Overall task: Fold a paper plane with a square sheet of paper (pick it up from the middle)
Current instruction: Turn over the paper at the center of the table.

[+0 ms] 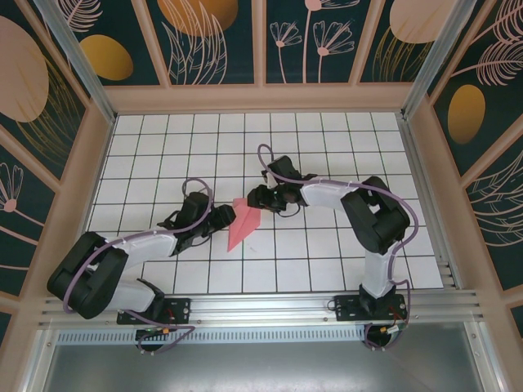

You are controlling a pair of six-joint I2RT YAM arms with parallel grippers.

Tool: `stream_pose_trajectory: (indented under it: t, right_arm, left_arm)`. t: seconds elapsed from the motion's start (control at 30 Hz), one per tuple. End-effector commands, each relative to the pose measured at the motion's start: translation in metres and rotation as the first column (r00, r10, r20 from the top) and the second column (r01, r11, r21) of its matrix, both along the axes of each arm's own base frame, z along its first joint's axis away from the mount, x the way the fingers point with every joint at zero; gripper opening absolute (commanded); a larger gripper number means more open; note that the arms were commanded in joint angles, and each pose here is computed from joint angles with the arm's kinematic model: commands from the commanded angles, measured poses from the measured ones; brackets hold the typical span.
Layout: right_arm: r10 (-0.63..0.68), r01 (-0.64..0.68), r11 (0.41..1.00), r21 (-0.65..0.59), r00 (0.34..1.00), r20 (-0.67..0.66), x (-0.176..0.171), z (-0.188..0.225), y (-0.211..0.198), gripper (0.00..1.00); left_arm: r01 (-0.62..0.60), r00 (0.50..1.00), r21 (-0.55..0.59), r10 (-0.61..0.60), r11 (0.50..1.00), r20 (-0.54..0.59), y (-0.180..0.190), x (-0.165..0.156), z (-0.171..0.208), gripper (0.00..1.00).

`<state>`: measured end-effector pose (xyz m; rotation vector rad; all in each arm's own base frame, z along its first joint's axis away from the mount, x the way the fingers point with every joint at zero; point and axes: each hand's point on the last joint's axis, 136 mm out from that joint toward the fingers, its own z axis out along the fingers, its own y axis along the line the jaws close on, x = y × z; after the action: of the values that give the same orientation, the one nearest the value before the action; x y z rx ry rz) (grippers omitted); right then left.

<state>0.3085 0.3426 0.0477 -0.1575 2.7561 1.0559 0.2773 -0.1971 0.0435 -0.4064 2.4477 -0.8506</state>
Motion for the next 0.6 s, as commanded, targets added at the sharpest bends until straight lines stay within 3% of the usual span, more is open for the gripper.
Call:
stream_pose_trajectory:
  t: [0.0, 0.57]
  right_arm:
    - [0.005, -0.005, 1.000, 0.030, 1.000, -0.027, 0.001, -0.001, 0.012, 0.49]
    - [0.066, -0.059, 0.994, 0.096, 0.995, -0.069, -0.011, -0.007, 0.038, 0.39]
  left_arm:
    - [-0.047, 0.999, -0.032, 0.047, 0.998, 0.000, 0.006, 0.000, 0.001, 0.52]
    - [0.000, 0.998, -0.081, -0.005, 0.997, -0.069, -0.005, -0.009, -0.020, 0.47]
